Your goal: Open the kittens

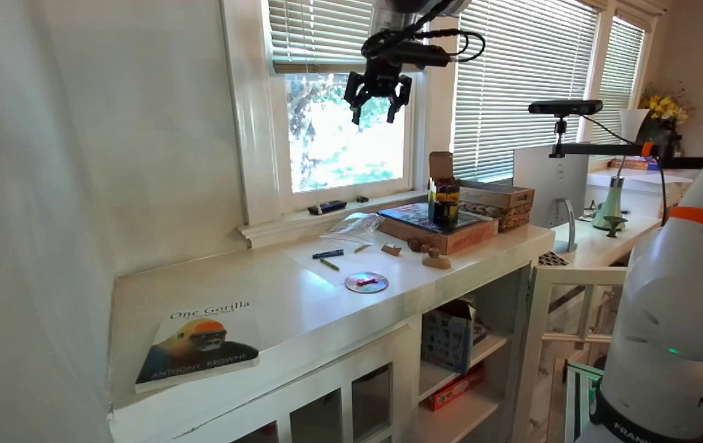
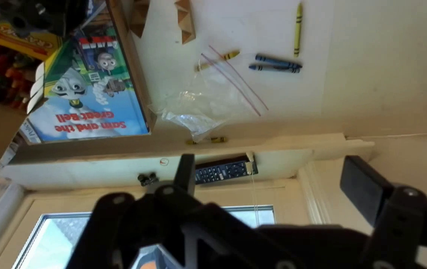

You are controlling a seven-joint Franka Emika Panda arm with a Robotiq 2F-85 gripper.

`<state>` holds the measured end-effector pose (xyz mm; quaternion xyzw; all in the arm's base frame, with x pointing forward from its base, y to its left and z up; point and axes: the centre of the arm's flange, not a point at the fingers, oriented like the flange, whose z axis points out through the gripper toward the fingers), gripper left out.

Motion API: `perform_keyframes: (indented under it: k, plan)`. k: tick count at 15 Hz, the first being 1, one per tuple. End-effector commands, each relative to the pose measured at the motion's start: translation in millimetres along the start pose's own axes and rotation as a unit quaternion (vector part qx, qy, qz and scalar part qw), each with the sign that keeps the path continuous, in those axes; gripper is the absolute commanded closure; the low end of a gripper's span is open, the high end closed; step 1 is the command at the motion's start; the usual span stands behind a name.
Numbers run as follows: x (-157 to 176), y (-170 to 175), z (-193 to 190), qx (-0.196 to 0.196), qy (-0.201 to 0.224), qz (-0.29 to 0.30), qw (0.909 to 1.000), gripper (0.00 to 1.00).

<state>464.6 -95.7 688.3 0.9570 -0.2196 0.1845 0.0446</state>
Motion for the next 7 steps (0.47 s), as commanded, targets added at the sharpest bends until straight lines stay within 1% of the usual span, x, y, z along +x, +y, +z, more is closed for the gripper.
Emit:
perform_keyframes:
  k: [1,2,3,7]
  plan:
    - [29.3,7.7,-10.5,0.038,-0.069,-0.014,0.9968,0.0]
    - [37.7,11.3,-10.1,0.04,-0.074,-0.02,0.9963,0.0]
    - [9.2,9.2,-9.4,0.028,-0.045,-0.011,0.9985,0.0]
    - [26.2,12.4,-3.2,0.031,-0.057,-0.017,0.9977,0.0]
